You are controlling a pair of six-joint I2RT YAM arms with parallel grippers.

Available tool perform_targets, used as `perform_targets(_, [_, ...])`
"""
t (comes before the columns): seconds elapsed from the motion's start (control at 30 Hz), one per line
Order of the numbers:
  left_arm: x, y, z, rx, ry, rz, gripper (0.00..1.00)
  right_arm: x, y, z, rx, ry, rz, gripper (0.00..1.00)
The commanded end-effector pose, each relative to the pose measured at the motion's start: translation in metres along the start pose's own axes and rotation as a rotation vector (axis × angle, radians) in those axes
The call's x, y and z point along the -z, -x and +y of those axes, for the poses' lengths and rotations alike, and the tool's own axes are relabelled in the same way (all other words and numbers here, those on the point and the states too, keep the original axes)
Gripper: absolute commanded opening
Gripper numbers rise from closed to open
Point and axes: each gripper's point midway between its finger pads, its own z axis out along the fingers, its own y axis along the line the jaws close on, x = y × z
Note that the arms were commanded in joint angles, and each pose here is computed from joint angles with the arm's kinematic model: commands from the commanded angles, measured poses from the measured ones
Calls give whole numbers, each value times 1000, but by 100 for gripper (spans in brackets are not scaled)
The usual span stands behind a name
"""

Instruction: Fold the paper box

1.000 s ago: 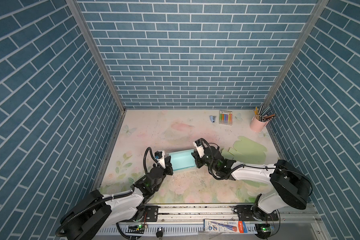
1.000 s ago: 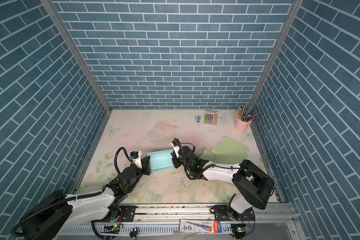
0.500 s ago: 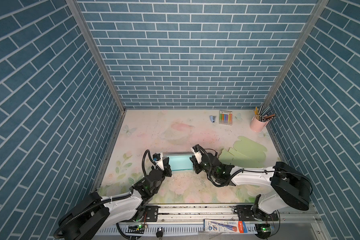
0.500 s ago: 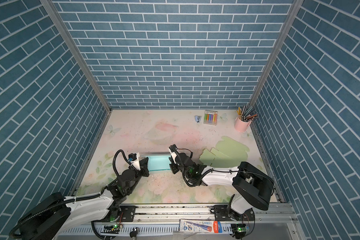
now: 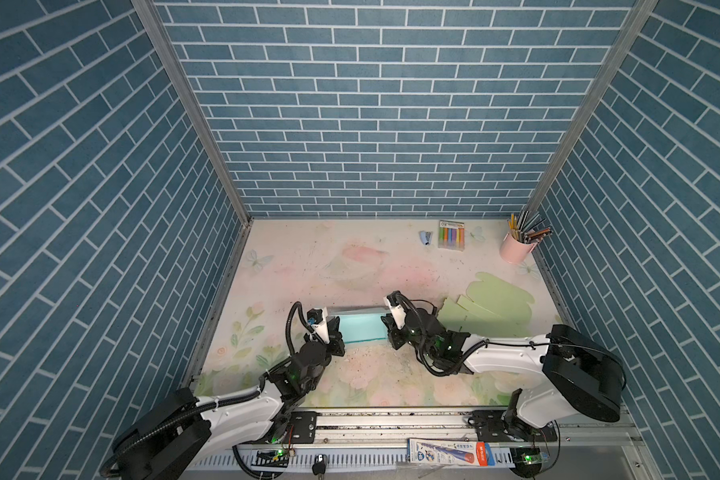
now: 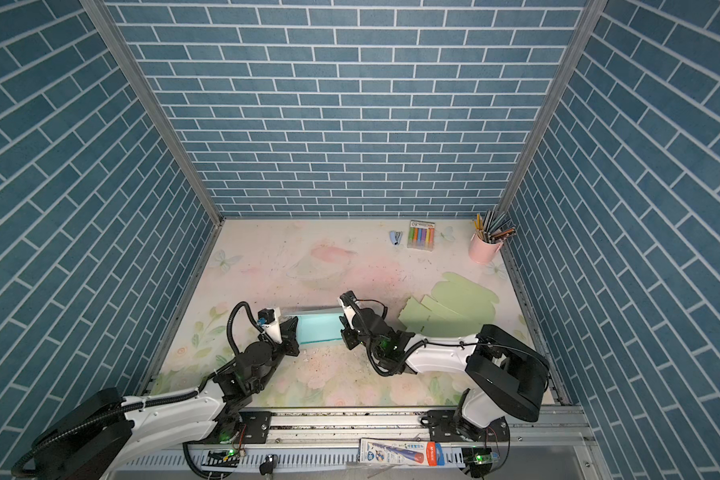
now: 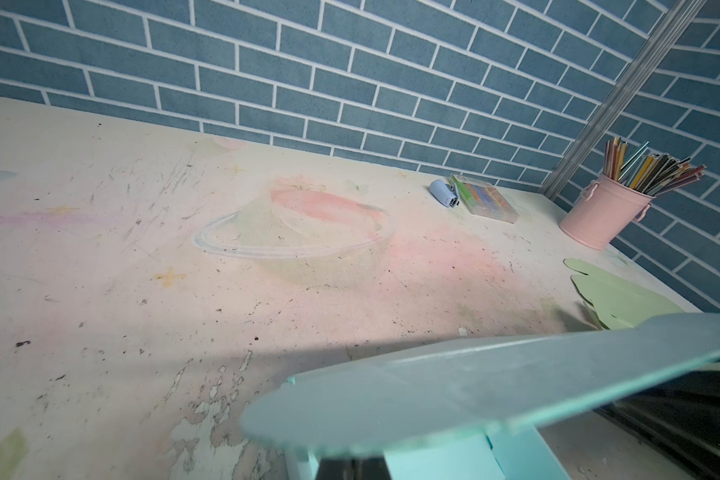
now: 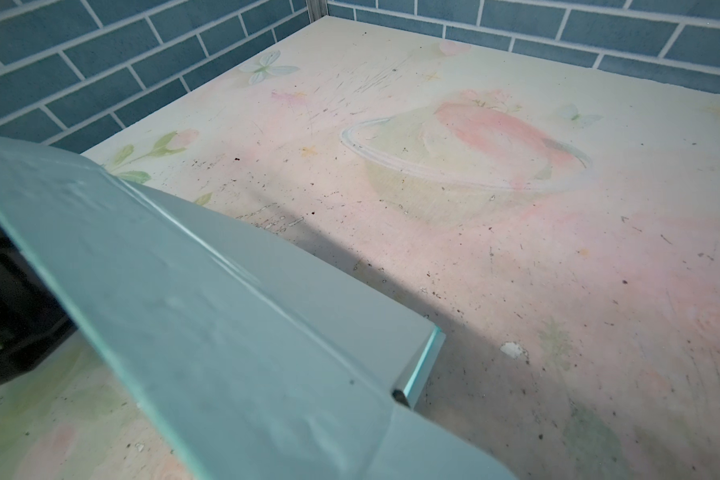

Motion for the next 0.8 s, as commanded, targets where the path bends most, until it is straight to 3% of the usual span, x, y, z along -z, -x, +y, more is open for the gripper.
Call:
perform_targets(0.0, [19,-50,-10,-32,-140,140,6,9,6,32,-27,129,-15,18])
perform_targets(0.57, [14,-83,-22,-99,-168,337,18,11,-11,21,-24,81,26,19])
perform_targets(0.67, [16,-84,-31,-107,-194,362,32,12,-17,17,-29,71,34,20])
perform_targets(0.77, [19,-84,-40,-114,-215,401,55,13,-22,16,-31,67,46,20])
